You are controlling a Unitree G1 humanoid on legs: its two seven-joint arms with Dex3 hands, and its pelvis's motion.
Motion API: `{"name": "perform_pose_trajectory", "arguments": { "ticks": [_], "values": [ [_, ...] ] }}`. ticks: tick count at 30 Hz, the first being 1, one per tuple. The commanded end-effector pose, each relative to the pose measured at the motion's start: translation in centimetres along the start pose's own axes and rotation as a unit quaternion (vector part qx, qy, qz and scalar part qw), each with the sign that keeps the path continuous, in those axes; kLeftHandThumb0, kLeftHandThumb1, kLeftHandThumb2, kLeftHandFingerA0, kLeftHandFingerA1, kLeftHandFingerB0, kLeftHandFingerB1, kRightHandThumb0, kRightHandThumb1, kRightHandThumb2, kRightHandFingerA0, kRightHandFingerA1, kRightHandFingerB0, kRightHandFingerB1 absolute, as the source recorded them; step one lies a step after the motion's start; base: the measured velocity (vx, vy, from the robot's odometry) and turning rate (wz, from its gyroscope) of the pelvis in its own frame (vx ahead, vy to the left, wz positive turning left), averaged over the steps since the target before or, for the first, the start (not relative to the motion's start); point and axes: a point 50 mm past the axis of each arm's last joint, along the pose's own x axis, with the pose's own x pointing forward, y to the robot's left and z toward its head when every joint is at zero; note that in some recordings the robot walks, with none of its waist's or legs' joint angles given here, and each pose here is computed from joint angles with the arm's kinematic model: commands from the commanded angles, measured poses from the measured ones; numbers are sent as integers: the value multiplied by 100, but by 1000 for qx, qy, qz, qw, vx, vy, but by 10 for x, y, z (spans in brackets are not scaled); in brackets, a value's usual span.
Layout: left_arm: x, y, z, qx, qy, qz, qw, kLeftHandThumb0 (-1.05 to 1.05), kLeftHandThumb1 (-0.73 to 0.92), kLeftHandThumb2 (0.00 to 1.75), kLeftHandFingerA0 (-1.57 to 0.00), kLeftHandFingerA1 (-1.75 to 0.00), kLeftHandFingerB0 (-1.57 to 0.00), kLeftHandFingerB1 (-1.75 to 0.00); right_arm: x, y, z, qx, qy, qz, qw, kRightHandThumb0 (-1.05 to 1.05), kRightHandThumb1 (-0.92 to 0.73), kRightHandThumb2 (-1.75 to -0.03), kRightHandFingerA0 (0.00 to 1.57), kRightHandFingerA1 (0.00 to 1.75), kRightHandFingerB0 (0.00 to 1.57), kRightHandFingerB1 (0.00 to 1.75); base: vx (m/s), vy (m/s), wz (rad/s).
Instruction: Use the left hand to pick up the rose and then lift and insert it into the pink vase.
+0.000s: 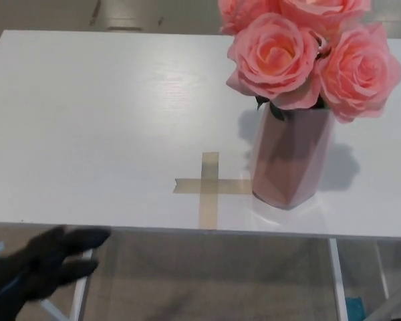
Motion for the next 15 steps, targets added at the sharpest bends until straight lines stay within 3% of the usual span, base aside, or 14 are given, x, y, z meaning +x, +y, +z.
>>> {"name": "perform_pose_trajectory", "arguments": {
  "ticks": [1,6,7,10,11,15],
  "values": [
    [-52,-17,-21,-10,-40,36,999,-28,19,79,-2,-49,0,-47,-6,1,-24,-12,28,-12,999,-27,-62,-58,68,43,59,40,0,0,0],
    [-38,-8,-68,-15,75,98,992,-29,29,86,-1,-48,0,-46,-7,2,-26,-19,32,-12,999,-27,-62,-58,67,43,60,40,0,0,0],
    [-33,-5,-80,-28,95,113,989,-51,49,55,-19,-31,-18,-28,-7,2,-26,-21,33,-12,999,-27,-62,-58,68,43,60,40,0,0,0],
    [-28,-3,-91,-37,107,125,986,-51,49,55,-19,-31,-18,-28,-7,2,-26,-22,33,-12,999,-27,-62,-58,68,43,60,40,0,0,0],
    [3,10,-146,-80,215,197,953,-31,32,90,-7,-50,-7,-48,-7,2,-27,-21,33,-12,999,-28,-62,-59,68,43,59,40,0,0,0],
    [12,12,-163,-89,253,211,940,-31,33,91,-8,-50,-7,-49,-8,2,-30,-17,35,-12,999,-28,-62,-58,69,43,59,40,0,0,0]
  ]
}}
